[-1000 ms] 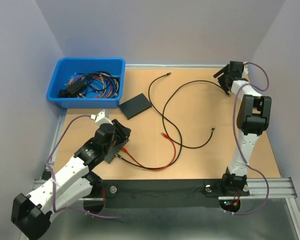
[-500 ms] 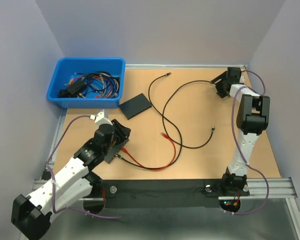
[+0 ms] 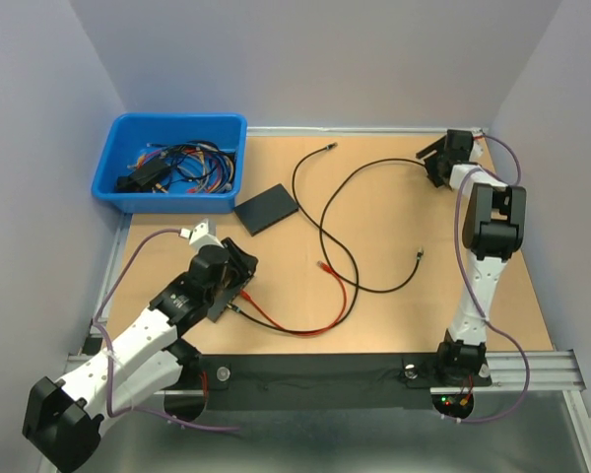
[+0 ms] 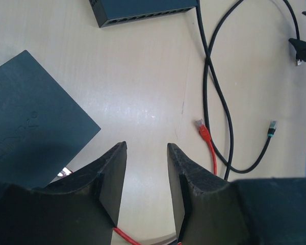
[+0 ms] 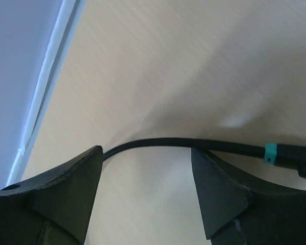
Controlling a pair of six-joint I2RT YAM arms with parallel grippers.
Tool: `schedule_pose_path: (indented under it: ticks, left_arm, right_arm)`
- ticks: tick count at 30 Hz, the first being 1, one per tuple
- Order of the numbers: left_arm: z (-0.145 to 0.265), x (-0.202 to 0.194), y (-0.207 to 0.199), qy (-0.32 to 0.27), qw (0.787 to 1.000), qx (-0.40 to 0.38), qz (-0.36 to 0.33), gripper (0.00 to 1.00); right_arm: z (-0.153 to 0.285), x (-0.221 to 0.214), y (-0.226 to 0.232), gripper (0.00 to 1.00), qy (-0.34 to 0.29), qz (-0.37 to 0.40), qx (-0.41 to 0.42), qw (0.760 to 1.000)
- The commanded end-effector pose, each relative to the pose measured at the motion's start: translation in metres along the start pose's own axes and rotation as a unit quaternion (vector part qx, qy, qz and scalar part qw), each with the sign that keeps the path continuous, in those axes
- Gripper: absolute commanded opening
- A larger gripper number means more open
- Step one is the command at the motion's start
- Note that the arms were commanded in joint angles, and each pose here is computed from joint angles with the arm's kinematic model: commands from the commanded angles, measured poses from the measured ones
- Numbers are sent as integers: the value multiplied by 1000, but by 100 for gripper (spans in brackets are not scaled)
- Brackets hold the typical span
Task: Insert the plug into the switch port
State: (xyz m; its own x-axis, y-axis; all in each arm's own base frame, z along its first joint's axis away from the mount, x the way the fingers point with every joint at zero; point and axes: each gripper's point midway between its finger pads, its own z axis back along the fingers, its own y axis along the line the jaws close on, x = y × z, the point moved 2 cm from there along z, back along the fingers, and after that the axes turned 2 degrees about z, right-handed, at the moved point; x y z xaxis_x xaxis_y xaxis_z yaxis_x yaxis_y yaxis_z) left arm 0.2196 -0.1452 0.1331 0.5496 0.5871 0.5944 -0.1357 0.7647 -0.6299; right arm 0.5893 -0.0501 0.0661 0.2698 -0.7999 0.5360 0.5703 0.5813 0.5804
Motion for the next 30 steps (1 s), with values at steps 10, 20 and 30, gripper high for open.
schedule_pose_path:
  ticks: [10,20,30]
  left_arm:
    - [-6,-6,9,3,1000,8,-9,48]
    - [-5,-5,10,2,1000,7,-14,48]
    - [-4,0,3,-2,1000,-3,-11,48]
  right_arm:
    - [-56,-24,-35,41,10,-49,-44,998]
    - [-62,-20,-22,0,16,-30,-19,999]
    - [-11,24,42,0,-7,26,78,997]
